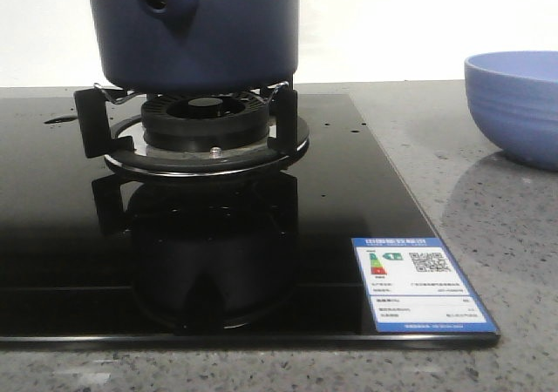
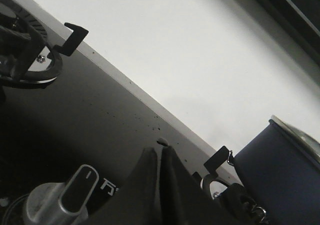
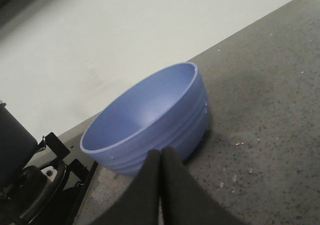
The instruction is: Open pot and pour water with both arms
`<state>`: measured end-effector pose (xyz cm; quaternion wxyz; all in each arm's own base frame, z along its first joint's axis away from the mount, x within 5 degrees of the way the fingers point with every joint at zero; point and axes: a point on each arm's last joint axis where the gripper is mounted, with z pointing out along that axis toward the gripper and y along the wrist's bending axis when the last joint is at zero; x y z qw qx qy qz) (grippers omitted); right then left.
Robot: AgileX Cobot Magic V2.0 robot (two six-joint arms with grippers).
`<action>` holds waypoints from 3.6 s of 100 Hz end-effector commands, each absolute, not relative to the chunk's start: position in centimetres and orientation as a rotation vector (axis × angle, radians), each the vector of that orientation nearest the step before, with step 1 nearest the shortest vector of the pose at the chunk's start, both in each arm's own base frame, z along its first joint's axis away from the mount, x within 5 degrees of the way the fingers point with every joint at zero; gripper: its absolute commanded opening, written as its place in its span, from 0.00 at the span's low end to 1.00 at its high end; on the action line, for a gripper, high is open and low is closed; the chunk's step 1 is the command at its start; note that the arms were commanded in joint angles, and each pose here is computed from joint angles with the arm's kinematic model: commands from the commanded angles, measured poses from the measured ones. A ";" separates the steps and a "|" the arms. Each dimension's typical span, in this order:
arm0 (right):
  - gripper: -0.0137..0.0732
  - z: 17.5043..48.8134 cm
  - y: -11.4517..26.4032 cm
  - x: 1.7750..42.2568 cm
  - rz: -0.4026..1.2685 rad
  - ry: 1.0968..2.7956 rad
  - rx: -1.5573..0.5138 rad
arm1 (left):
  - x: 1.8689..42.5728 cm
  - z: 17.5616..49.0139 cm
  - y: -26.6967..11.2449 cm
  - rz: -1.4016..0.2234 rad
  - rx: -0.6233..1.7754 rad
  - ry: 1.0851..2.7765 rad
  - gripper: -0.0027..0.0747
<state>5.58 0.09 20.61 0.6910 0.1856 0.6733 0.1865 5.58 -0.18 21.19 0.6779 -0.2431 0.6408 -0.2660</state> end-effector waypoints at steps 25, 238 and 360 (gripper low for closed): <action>0.09 27.8 0.4 5.7 0.286 1.578 0.245 | 5.9 29.8 -1.0 -0.414 -0.244 1.551 0.01; 0.66 35.9 2.6 12.6 0.218 1.795 -0.141 | 28.0 37.0 -17.6 -0.453 0.381 1.655 0.70; 0.66 35.5 2.6 14.1 0.194 1.860 -0.156 | 24.3 42.5 -14.7 -0.451 0.339 1.461 0.48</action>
